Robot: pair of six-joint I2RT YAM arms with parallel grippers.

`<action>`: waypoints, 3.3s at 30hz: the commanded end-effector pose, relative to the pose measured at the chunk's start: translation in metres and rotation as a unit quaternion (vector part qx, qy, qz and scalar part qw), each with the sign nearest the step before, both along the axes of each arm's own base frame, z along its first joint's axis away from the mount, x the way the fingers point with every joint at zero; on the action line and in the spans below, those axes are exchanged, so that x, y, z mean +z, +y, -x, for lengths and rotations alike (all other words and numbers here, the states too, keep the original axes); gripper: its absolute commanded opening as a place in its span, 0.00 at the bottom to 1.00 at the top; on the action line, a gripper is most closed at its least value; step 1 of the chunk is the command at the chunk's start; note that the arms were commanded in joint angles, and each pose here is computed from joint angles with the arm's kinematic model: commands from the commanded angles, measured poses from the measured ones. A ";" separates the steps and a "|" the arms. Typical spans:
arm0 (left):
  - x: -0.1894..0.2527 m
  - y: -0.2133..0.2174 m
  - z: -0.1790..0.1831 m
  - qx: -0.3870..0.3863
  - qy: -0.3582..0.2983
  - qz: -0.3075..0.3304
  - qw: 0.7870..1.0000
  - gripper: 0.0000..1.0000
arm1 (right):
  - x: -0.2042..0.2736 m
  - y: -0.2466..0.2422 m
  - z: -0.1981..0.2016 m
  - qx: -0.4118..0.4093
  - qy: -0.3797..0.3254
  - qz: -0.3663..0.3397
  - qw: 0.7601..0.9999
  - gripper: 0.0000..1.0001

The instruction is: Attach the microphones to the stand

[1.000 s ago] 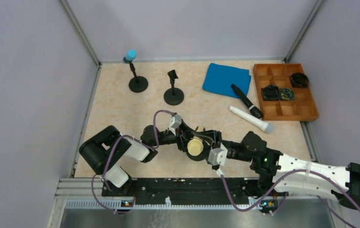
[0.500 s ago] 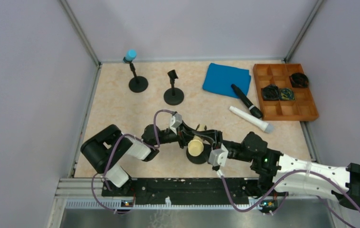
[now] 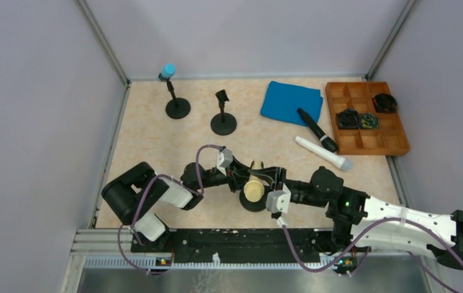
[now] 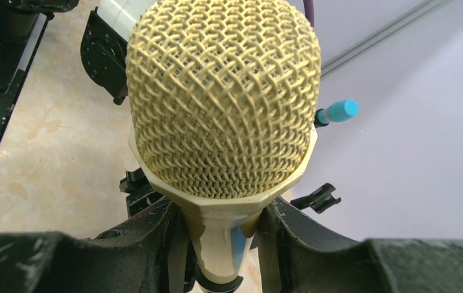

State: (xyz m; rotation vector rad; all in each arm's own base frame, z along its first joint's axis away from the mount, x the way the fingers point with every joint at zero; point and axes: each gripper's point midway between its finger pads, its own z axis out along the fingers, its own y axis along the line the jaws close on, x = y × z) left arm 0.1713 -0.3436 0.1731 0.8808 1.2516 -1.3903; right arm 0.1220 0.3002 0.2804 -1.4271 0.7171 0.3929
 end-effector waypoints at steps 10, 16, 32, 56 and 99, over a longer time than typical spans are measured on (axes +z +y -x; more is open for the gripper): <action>0.031 0.010 0.019 -0.022 -0.105 0.023 0.994 0.00 | -0.077 -0.021 -0.050 -0.092 0.043 0.169 0.980 0.00; 0.030 0.010 0.021 -0.028 -0.110 0.005 0.994 0.00 | -0.112 -0.036 -0.063 -0.124 0.039 0.231 0.964 0.00; 0.030 0.024 0.035 -0.031 -0.107 0.006 0.994 0.00 | -0.163 -0.066 -0.096 -0.196 0.062 0.295 0.933 0.00; 0.032 0.039 0.031 0.006 -0.130 -0.017 0.991 0.00 | -0.212 -0.081 -0.109 -0.211 0.126 0.370 0.896 0.00; 0.007 0.031 -0.006 0.053 -0.076 -0.071 0.993 0.00 | 0.025 0.035 -0.031 0.052 0.027 -0.060 0.996 0.61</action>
